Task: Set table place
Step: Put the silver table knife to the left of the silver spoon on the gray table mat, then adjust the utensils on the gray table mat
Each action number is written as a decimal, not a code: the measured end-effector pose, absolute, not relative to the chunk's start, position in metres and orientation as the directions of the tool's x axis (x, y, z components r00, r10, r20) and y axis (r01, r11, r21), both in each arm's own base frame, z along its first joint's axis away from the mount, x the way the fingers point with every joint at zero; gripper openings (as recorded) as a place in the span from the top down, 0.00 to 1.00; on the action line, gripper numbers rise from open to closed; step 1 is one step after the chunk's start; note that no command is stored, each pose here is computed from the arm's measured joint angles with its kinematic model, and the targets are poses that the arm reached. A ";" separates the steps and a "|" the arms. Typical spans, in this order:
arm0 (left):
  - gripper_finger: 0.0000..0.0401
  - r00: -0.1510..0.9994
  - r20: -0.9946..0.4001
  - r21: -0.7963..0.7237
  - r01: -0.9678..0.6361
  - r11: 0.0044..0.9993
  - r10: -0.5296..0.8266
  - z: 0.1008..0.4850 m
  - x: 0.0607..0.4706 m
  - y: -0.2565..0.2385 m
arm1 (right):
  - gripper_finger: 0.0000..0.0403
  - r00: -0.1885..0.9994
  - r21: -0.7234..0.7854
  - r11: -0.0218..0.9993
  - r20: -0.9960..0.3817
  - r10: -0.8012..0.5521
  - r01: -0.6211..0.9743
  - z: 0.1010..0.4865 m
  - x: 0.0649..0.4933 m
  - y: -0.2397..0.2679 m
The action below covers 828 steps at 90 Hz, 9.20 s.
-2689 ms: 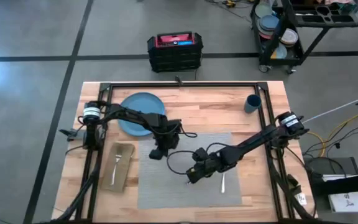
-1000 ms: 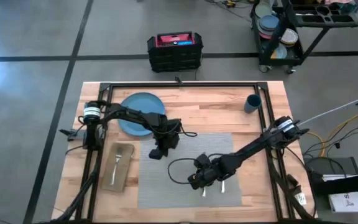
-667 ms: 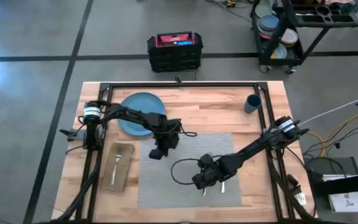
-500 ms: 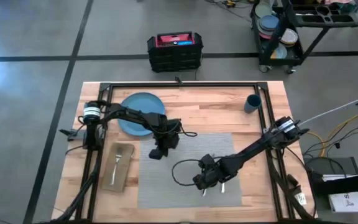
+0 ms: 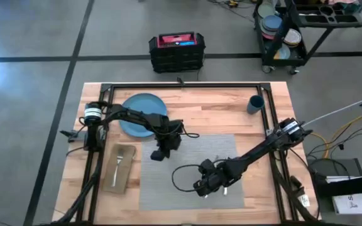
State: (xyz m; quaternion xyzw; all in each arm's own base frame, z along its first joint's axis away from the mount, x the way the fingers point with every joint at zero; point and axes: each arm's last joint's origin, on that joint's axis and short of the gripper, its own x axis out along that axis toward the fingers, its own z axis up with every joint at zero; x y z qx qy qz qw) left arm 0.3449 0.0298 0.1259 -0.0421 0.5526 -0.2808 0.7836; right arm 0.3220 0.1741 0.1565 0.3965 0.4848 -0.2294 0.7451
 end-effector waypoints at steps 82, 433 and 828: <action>1.00 0.236 -0.839 -0.378 0.395 0.837 -0.491 0.126 0.345 0.031 | 1.00 0.265 0.254 0.534 -0.963 0.058 0.806 0.150 0.294 0.185; 1.00 0.317 -0.815 -0.386 0.325 0.863 -0.484 0.152 0.353 0.041 | 1.00 0.170 0.114 0.435 -0.981 -0.093 0.893 0.145 0.243 0.053; 1.00 0.341 -0.808 -0.380 0.323 0.867 -0.481 0.143 0.350 0.041 | 1.00 0.288 0.210 0.321 -0.933 -0.218 0.923 0.161 0.250 0.141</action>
